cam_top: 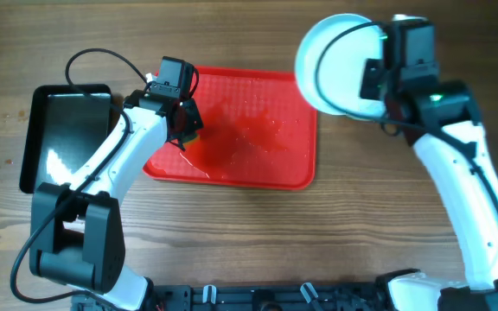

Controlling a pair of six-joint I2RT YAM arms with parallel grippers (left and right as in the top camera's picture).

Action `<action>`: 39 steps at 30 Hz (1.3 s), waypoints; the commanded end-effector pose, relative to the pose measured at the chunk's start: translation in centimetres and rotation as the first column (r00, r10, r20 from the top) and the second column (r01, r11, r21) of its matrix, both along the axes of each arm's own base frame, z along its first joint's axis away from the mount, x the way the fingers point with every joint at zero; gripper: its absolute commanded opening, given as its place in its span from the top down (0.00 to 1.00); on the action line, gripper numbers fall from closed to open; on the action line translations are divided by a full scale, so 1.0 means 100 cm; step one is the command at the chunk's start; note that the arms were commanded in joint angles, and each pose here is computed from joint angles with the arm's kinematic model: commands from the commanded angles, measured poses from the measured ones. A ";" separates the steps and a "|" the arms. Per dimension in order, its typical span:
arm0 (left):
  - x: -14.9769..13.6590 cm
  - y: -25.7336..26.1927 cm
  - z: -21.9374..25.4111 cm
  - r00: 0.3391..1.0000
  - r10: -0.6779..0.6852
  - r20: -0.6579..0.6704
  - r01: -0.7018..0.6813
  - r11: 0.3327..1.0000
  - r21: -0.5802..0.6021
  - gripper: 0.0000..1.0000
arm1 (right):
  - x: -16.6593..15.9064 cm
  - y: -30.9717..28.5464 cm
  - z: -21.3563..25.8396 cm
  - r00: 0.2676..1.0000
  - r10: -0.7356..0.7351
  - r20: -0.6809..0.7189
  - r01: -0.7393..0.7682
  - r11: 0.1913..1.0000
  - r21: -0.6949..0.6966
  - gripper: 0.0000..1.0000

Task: Clean dirty plates on tray and stack at the side
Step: 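Lower the plate onto the side stack and open the right gripper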

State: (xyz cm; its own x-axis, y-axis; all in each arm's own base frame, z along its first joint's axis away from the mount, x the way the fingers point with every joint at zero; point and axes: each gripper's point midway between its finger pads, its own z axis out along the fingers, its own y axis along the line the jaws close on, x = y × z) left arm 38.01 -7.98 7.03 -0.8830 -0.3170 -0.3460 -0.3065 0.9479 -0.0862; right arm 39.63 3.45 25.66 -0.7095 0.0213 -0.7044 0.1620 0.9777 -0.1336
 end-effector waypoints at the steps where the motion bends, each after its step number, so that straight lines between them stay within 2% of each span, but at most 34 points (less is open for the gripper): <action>1: -0.002 -0.005 -0.006 1.000 -0.001 -0.017 0.000 1.000 -0.030 0.96 | 0.004 0.017 0.025 0.996 0.041 0.082 -0.024 0.979 -0.201 0.95; 3: -0.001 -0.007 -0.006 1.000 -0.005 -0.016 0.005 0.999 -0.044 0.96 | 0.008 0.041 0.041 0.986 0.108 0.125 -0.054 0.925 -0.375 0.96; 5: -0.001 -0.008 -0.006 1.000 -0.005 -0.014 0.005 0.999 -0.044 0.96 | 0.008 0.051 0.054 0.981 0.107 0.162 -0.013 0.869 -0.495 0.96; 8: -0.001 -0.008 -0.006 1.000 -0.005 -0.014 0.004 0.999 -0.045 0.96 | 0.009 0.079 0.081 0.967 0.166 0.195 0.010 0.738 -0.675 0.96; 13: -0.001 -0.008 -0.006 1.000 -0.005 -0.014 0.004 0.999 -0.045 0.96 | 0.006 0.098 0.113 0.952 0.209 0.223 0.036 0.648 -0.761 0.96; 17: -0.001 -0.008 -0.006 1.000 -0.005 -0.014 0.005 0.999 -0.045 0.96 | 0.004 0.101 0.118 0.946 0.195 0.258 0.067 0.662 -0.746 0.96; 20: 0.000 -0.008 -0.006 1.000 -0.005 -0.012 0.004 0.999 -0.045 0.96 | 0.002 0.100 0.100 0.950 0.172 0.262 0.061 0.719 -0.693 0.96; 23: 0.000 -0.008 -0.006 1.000 -0.005 -0.012 0.005 0.999 -0.046 0.96 | 0.004 0.106 0.069 0.954 0.202 0.222 -0.033 0.806 -0.592 0.96; 25: 0.000 -0.008 -0.006 1.000 -0.005 -0.012 0.005 0.999 -0.045 0.96 | 0.009 0.103 0.034 0.967 0.187 0.173 -0.104 0.911 -0.399 0.96; 28: 0.000 -0.008 -0.006 1.000 -0.006 -0.012 0.005 0.999 -0.045 0.96 | 0.017 0.081 -0.005 0.990 0.117 0.075 -0.109 0.989 -0.098 0.96; 31: 0.000 -0.008 -0.006 1.000 -0.005 -0.012 0.005 0.999 -0.045 0.96 | 0.031 0.021 -0.033 1.000 -0.012 -0.028 0.017 0.984 0.179 0.96; 32: 0.000 -0.008 -0.006 1.000 -0.005 -0.012 0.005 0.999 -0.045 0.96 | 0.035 -0.004 -0.043 0.996 -0.066 -0.059 0.078 0.970 0.230 0.96; 35: 0.000 -0.008 -0.006 1.000 -0.006 -0.011 0.005 0.999 -0.045 0.96 | 0.044 -0.068 -0.078 0.973 -0.177 -0.146 0.214 0.929 0.302 0.96; 39: 0.001 -0.008 -0.005 1.000 -0.006 -0.008 0.005 0.999 -0.046 0.96 | 0.051 -0.125 -0.148 0.917 -0.292 -0.271 0.366 0.886 0.286 0.96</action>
